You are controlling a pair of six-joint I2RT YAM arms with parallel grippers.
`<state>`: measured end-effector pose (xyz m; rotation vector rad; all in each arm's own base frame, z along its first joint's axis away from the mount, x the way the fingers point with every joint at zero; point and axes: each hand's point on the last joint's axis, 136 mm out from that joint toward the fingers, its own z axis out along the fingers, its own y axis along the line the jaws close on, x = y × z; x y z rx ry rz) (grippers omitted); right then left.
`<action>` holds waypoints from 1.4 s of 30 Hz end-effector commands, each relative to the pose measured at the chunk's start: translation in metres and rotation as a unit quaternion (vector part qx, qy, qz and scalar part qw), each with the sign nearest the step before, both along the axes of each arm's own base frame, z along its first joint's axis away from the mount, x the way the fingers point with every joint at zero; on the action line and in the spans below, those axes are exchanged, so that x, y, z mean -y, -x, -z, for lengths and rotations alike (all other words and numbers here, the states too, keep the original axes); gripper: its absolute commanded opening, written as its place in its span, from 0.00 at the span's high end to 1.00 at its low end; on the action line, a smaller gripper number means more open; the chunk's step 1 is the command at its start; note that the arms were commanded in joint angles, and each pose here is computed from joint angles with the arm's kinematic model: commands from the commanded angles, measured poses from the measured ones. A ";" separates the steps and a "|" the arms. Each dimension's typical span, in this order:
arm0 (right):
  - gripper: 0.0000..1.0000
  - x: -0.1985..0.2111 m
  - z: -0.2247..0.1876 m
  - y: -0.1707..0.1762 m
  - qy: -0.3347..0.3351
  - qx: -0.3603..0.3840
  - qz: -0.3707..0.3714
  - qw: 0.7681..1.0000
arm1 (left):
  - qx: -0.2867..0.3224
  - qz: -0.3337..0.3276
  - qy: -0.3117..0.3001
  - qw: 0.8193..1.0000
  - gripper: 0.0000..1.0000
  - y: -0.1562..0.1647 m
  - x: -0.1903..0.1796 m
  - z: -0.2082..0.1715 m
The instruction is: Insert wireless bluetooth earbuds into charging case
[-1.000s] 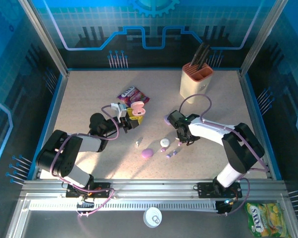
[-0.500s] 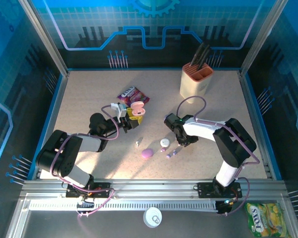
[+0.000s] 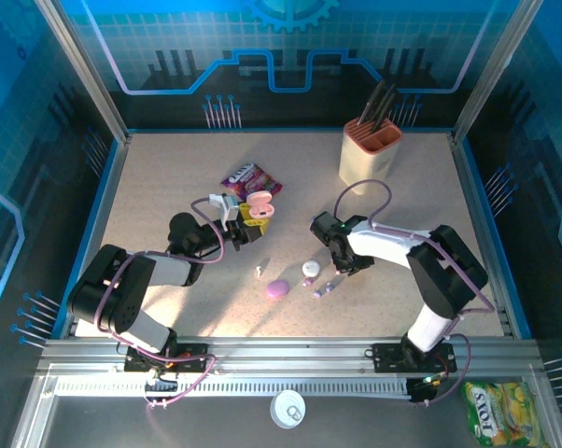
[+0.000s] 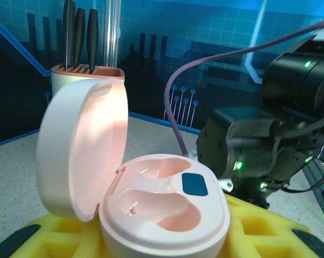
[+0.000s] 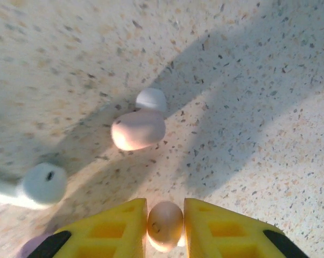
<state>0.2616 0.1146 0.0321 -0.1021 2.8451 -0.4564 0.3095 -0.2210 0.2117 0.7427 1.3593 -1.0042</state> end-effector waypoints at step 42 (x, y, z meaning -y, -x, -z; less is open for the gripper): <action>0.72 0.006 0.027 0.012 0.017 -0.049 -0.001 0.999 | 0.030 0.023 -0.004 0.999 0.61 0.009 0.008 -0.005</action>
